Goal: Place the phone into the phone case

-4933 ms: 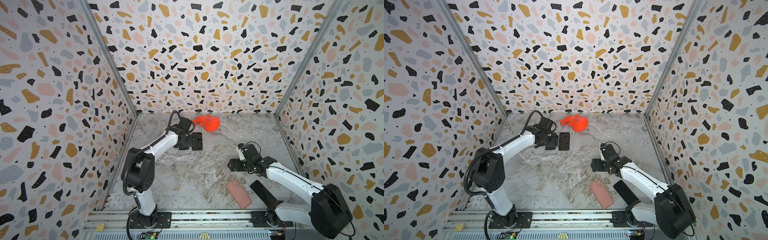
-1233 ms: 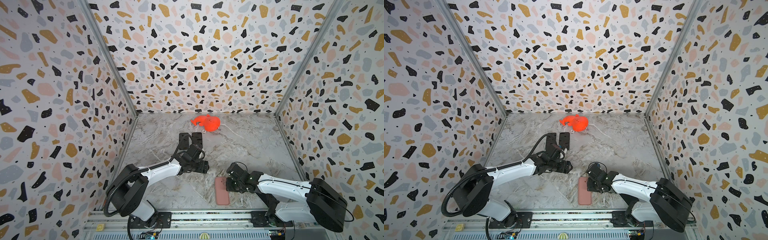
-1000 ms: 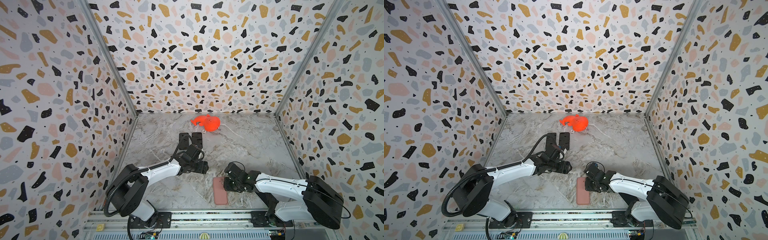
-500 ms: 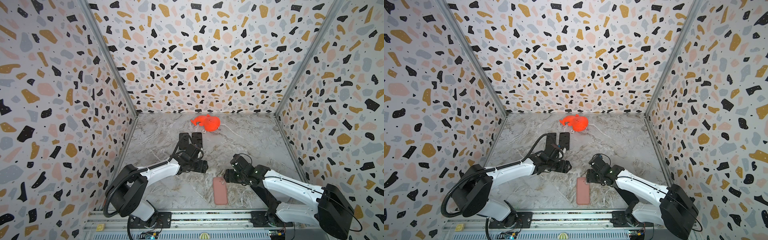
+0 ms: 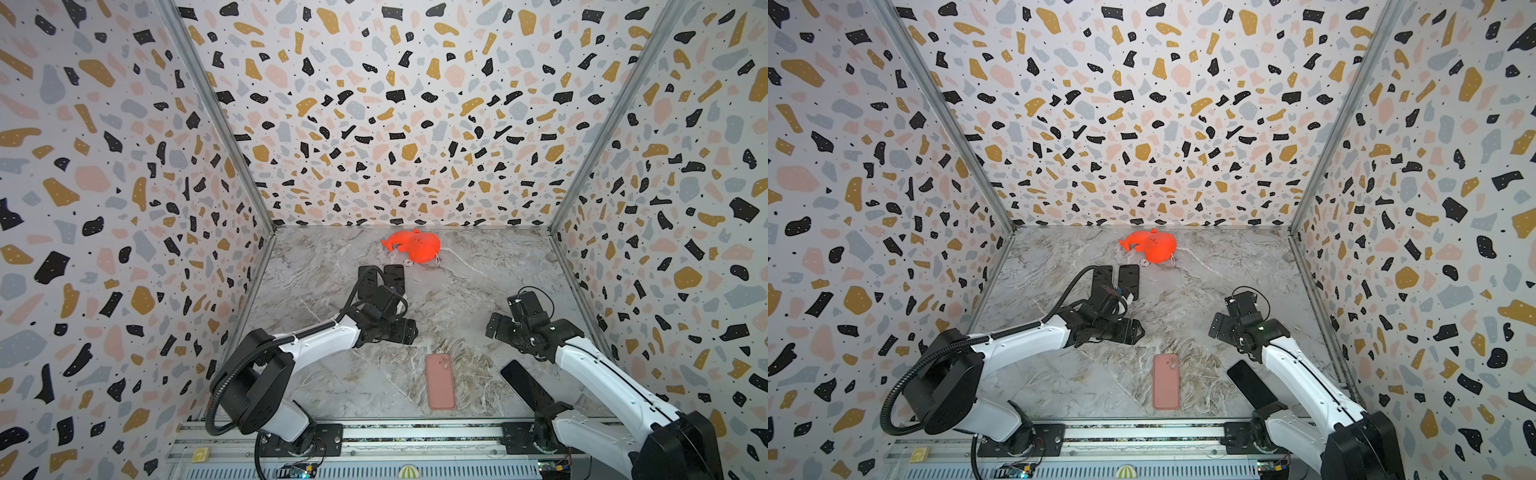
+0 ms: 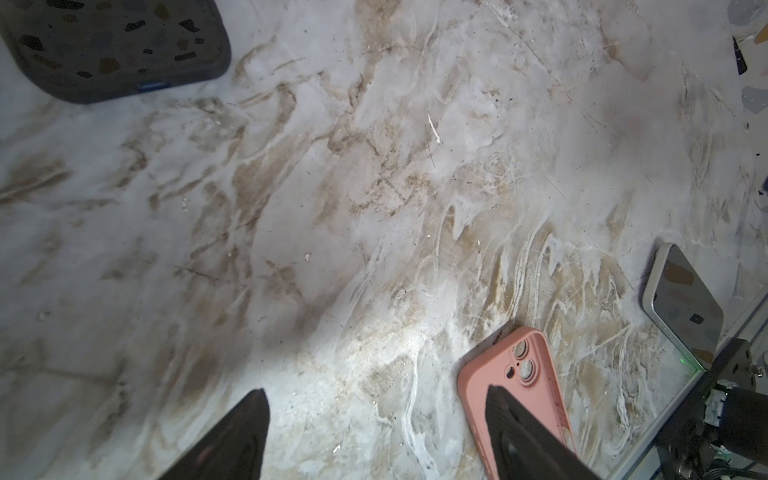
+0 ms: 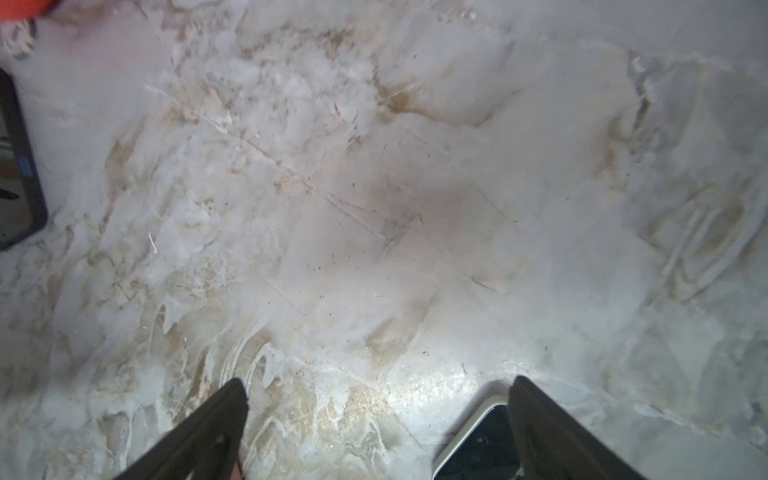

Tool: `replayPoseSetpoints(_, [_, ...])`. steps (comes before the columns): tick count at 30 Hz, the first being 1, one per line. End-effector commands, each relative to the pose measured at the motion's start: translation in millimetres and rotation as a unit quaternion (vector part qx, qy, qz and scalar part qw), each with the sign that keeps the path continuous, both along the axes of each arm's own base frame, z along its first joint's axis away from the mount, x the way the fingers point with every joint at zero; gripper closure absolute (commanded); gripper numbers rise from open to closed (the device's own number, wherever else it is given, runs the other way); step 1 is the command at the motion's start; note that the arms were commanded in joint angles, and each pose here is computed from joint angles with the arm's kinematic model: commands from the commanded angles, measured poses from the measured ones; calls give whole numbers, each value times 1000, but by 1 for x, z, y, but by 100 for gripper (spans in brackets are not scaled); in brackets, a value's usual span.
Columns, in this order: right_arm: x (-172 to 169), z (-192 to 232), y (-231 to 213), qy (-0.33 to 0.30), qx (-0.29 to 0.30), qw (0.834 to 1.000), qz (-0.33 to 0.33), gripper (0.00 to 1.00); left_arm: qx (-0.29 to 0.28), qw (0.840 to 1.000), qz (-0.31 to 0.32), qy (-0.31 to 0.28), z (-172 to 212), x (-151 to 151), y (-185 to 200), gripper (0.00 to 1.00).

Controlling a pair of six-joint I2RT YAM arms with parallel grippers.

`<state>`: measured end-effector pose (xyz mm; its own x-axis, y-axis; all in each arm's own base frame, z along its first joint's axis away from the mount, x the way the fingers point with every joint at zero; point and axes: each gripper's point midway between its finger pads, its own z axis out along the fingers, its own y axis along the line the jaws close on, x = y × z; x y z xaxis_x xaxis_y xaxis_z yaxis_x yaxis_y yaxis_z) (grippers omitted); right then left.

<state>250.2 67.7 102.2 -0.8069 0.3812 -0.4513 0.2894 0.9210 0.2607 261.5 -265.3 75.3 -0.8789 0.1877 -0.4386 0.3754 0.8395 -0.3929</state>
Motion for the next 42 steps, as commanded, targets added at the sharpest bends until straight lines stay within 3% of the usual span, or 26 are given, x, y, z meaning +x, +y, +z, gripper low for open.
replayPoseSetpoints(1, [-5,-8,-21,15,21,999,-47,1,-17,1000,-8,-19,15,3,-3,18])
replayPoseSetpoints(4, [-4,-10,-36,31,35,997,-59,1,-21,1000,-9,-18,17,2,-3,18])
replayPoseSetpoints(11, [-19,-11,-95,45,23,979,-197,1,-30,999,-11,-20,20,0,-5,18])
replayPoseSetpoints(15, [-25,-20,-137,33,29,954,-295,1,-30,999,-13,-11,15,-3,-5,18])
replayPoseSetpoints(19, [-50,-30,-179,61,6,917,-395,22,-32,999,-15,-11,17,-4,-5,18])
replayPoseSetpoints(22, [-70,-48,-192,93,35,888,-448,25,-32,999,-14,-11,17,-3,-5,18])
replayPoseSetpoints(24, [-76,-60,-189,110,63,880,-459,26,-31,999,-14,-12,17,-2,-5,18])
replayPoseSetpoints(30, [-79,-83,-156,140,125,887,-422,30,-21,1000,-8,-17,16,2,-2,18])
replayPoseSetpoints(42, [-106,-97,-79,224,87,914,-328,33,-25,1000,14,-9,15,15,9,18])
